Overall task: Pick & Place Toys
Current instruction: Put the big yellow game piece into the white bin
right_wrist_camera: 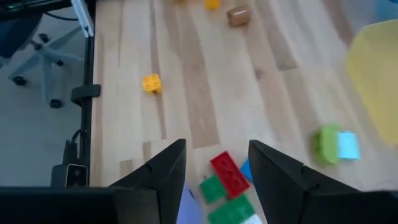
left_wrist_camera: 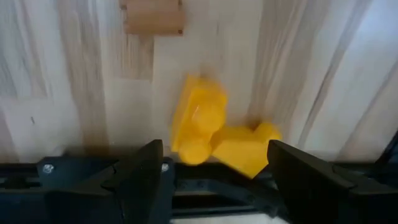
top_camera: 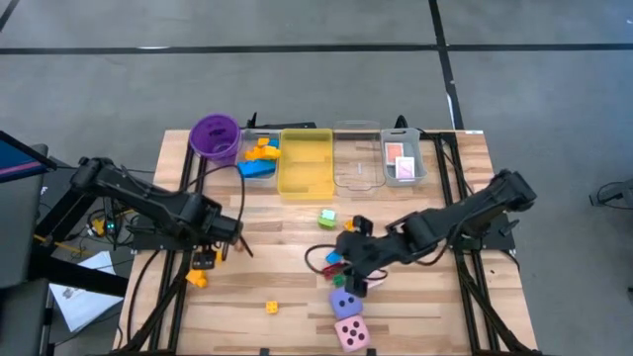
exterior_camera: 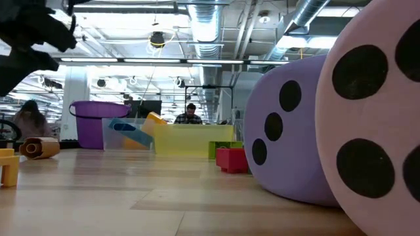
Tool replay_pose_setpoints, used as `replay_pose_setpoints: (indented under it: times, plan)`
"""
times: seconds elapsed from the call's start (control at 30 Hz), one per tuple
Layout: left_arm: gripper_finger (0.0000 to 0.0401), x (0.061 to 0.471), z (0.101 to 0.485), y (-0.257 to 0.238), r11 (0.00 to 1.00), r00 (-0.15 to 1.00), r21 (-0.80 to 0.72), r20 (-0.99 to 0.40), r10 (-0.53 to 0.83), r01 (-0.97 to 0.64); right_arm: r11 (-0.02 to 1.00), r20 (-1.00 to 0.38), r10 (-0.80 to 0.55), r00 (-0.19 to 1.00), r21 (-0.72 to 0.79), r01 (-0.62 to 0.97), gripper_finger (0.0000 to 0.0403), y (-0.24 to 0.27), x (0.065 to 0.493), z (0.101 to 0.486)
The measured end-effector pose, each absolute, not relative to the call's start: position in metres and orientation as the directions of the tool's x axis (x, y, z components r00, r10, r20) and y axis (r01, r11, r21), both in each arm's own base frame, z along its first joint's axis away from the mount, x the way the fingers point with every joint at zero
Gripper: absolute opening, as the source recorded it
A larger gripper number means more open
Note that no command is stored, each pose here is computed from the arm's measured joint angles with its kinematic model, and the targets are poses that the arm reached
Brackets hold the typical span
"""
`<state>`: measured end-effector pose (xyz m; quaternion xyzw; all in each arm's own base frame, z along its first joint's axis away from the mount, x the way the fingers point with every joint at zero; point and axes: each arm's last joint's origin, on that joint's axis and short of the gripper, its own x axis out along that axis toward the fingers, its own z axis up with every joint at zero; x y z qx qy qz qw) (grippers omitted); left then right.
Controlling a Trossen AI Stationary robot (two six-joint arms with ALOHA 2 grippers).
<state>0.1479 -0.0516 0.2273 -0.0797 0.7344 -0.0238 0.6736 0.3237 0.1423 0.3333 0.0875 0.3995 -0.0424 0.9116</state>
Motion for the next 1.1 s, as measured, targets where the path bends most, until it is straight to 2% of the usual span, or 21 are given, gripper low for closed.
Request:
replay_pose_setpoints:
  times: [0.2, 0.5, 0.7, 0.93, 1.1]
  plan:
    - [0.0282, 0.145, 0.218, -0.056, 0.988, -0.079, -0.148, -0.986, -0.150, -0.034, 0.983, -0.743, 0.011, 0.669, 0.132, 0.130, 0.0168, 0.154, 0.335, 0.318]
    - [0.0282, 0.138, 0.189, -0.066, 0.989, -0.074, -0.148, -0.987, -0.146, 0.025, 0.980, -0.708, 0.028, 0.705, 0.160, 0.122, 0.0168, 0.151, 0.328, 0.334]
    - [0.0282, 0.130, 0.169, -0.063, 0.995, -0.075, -0.061, -0.995, -0.068, -0.080, 0.978, -0.702, 0.026, 0.712, 0.165, 0.128, 0.0168, 0.147, 0.326, 0.338]
    - [0.0282, 0.126, 0.155, -0.061, 0.983, -0.068, -0.055, -0.995, -0.068, -0.176, 0.978, -0.702, 0.025, 0.712, 0.166, 0.129, 0.0168, 0.147, 0.326, 0.338]
    - [0.0279, 0.126, 0.147, -0.061, 0.981, -0.033, -0.081, -0.996, -0.088, -0.178, 0.978, -0.702, 0.026, 0.712, 0.166, 0.128, 0.0168, 0.147, 0.326, 0.338]
